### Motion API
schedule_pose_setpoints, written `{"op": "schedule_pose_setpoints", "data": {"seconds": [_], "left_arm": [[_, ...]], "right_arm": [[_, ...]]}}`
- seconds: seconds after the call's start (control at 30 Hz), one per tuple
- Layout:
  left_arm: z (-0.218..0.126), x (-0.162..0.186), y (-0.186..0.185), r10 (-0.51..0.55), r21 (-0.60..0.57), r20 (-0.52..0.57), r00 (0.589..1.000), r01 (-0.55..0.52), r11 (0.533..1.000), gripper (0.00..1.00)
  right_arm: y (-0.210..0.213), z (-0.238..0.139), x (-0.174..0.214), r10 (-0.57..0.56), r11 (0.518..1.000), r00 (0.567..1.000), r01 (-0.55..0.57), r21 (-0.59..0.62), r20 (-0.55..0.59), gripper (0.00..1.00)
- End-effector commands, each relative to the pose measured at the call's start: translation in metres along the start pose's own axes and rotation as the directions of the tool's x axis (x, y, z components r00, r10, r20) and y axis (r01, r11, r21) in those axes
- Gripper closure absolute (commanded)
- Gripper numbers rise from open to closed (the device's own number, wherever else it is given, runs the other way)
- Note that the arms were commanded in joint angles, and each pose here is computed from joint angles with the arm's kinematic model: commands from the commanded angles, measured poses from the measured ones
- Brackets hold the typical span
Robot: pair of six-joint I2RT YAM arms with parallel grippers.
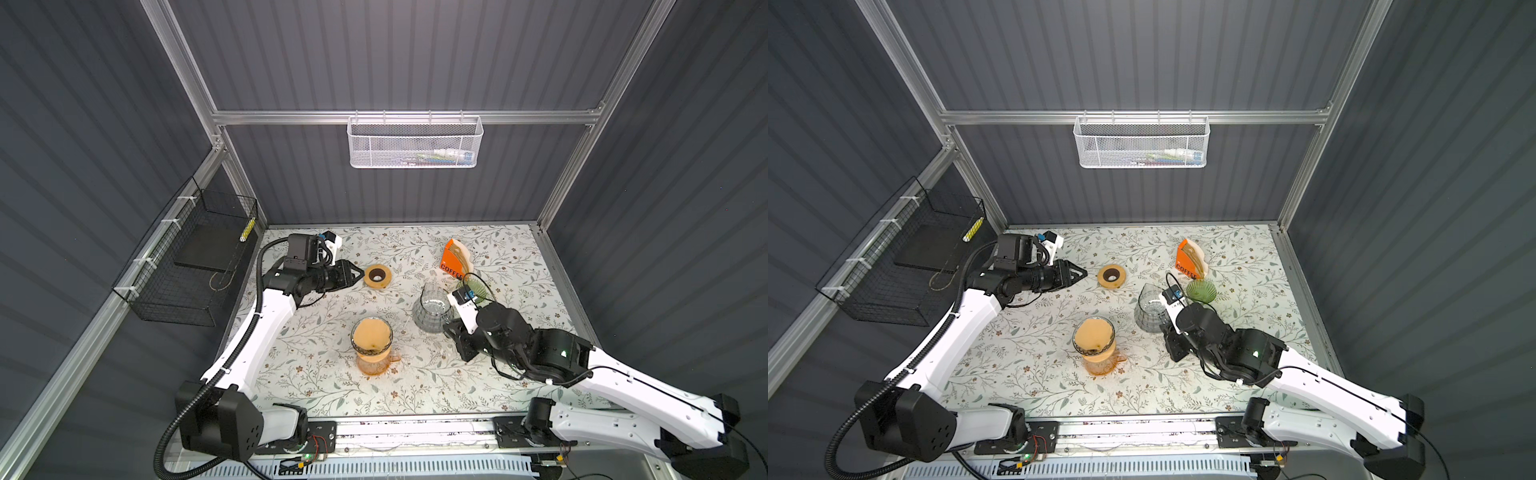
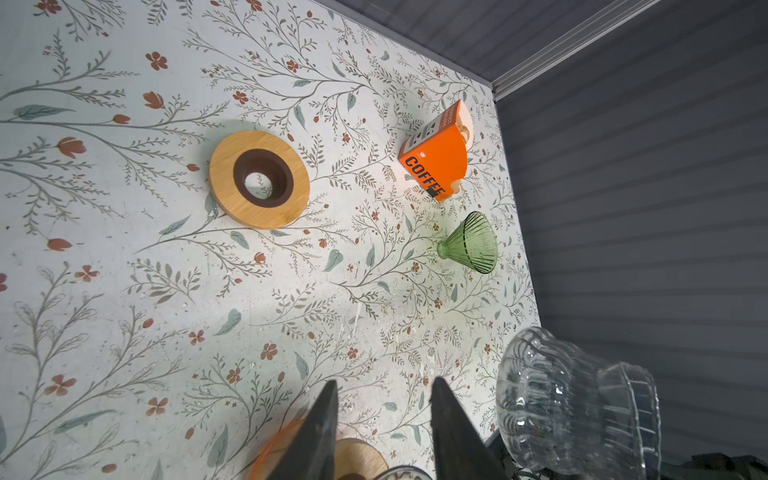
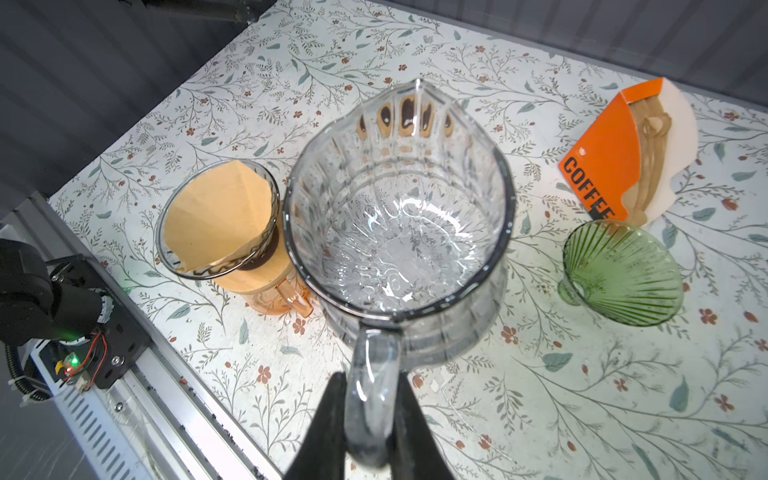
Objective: Place the coffee filter in the dripper
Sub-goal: 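Lift and carry the glass pitcher toward the robot with the right gripper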
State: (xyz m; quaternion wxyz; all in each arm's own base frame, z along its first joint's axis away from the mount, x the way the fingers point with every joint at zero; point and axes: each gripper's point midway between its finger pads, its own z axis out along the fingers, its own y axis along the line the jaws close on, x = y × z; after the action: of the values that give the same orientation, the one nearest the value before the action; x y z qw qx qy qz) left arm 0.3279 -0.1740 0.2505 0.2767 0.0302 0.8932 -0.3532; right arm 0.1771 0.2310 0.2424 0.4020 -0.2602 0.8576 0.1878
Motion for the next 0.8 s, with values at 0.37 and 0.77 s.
{"op": "schedule_pose_setpoints", "data": {"seconds": [0.37,0.77], "left_arm": [[-0.006,0.038,-0.006,0.048,-0.047,-0.066,0.997,-0.051,0.998,0.62],[-0.01,0.045,-0.007,0.065,-0.054,-0.071,0.995,-0.069,0.996,0.62]], "right_arm": [[0.005,0.02,0.055,0.04,0.999,0.998,-0.04,0.011,-0.041,1.0],[0.015,0.04,0.092,0.048,0.998,0.993,-0.043,0.041,-0.104,1.0]]}}
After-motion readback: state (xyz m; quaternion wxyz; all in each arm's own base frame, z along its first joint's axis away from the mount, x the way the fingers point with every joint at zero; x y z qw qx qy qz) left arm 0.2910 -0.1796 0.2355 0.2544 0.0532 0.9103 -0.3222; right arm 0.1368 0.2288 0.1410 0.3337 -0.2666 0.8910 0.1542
